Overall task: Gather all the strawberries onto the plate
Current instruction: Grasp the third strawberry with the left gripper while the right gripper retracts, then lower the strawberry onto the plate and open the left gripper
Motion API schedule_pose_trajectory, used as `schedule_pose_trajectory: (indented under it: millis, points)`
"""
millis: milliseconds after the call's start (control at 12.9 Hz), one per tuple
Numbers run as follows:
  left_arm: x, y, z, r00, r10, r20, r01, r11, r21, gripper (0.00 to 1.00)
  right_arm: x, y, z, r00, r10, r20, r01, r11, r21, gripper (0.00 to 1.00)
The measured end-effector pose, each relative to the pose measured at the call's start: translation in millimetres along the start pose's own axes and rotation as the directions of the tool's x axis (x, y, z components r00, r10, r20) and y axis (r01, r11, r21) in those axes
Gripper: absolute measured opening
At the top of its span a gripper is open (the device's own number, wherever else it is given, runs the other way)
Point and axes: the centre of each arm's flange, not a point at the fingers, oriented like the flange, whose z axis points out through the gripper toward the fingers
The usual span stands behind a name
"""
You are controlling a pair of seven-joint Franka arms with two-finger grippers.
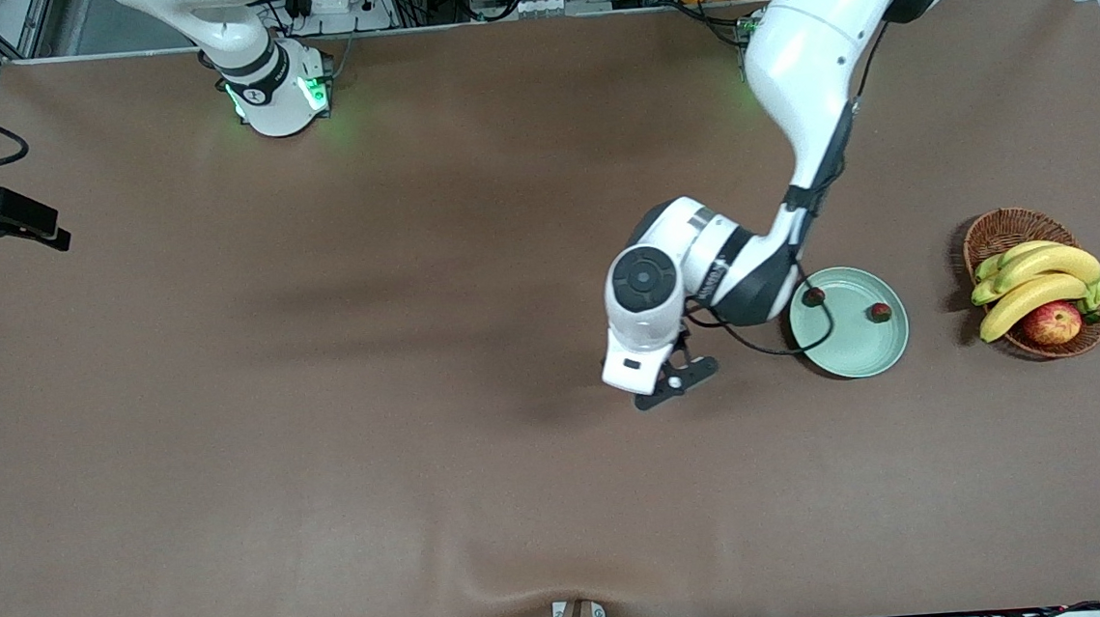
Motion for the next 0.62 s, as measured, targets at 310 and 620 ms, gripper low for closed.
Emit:
schedule_pose_trajectory:
  millis: [310,620]
  points:
    - [33,-66,-15,0.993,0.113,0.021,-0.113,0.993,0.044,0.32,-7,-4,0,1.0,0.007,0.001,-0.007,1.0,0.0,1.0]
    - [65,-151,4,0.979,0.185,0.089,-0.193,0.977,0.089,0.32,-7,-4,2,1.0,0.007,0.004,-0.007,1.0,0.0,1.0]
